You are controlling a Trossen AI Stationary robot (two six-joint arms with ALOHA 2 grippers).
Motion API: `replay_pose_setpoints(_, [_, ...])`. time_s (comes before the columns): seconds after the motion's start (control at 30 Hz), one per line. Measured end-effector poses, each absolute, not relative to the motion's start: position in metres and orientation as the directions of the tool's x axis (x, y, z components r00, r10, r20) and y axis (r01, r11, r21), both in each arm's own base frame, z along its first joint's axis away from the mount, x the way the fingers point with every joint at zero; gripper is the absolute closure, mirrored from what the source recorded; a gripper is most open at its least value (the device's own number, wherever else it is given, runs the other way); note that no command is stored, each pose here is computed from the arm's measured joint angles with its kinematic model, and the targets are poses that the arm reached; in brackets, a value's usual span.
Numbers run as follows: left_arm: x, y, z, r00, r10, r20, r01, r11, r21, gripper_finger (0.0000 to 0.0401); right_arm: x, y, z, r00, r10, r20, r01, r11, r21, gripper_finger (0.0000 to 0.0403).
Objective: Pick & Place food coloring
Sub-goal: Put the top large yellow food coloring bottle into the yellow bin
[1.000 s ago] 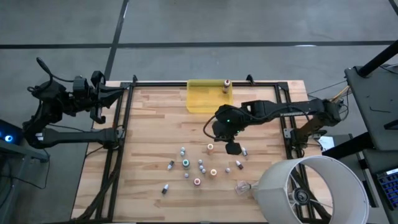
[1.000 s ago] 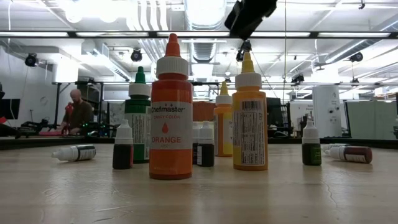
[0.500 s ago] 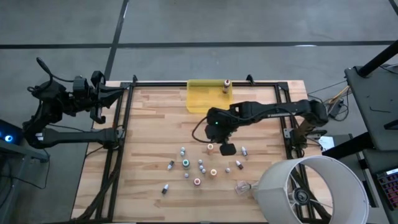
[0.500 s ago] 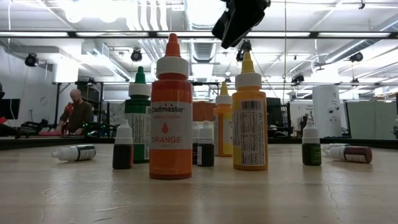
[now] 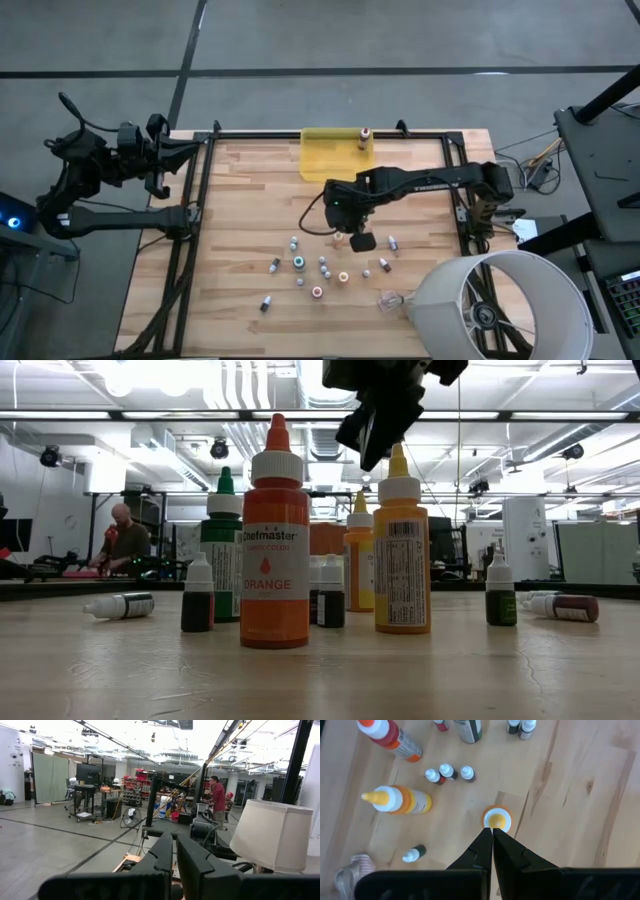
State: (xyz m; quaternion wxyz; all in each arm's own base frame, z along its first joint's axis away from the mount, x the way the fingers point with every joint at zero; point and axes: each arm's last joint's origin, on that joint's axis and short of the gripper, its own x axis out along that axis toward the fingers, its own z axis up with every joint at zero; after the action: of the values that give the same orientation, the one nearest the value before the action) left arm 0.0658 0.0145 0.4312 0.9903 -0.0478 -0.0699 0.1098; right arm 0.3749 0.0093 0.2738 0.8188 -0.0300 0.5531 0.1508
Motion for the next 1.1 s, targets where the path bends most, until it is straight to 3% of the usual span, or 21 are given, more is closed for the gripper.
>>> replay_pose_setpoints(0.33, [0.0658,0.0145,0.4312,0.966,0.225,0.128,-0.211,0.971,-0.110,0.0401,0.3776,0.0055,0.2684,0.336,0.155,-0.929,-0.228,0.970,0.080,0.0387])
replay_pose_setpoints(0.77, [0.0657,0.0145,0.4312,0.966,0.224,0.128,-0.211,0.971,-0.110,0.0401,0.3777,0.0007,0.2685,0.338,0.152,-0.929,-0.165,0.981,0.101,0.0259])
replay_pose_setpoints(1.1, [0.0658,0.0145,0.4312,0.966,0.225,0.128,-0.211,0.971,-0.110,0.0401,0.3828,0.0023,0.2706,0.389,0.203,-0.898,-0.216,0.968,0.126,0.0212])
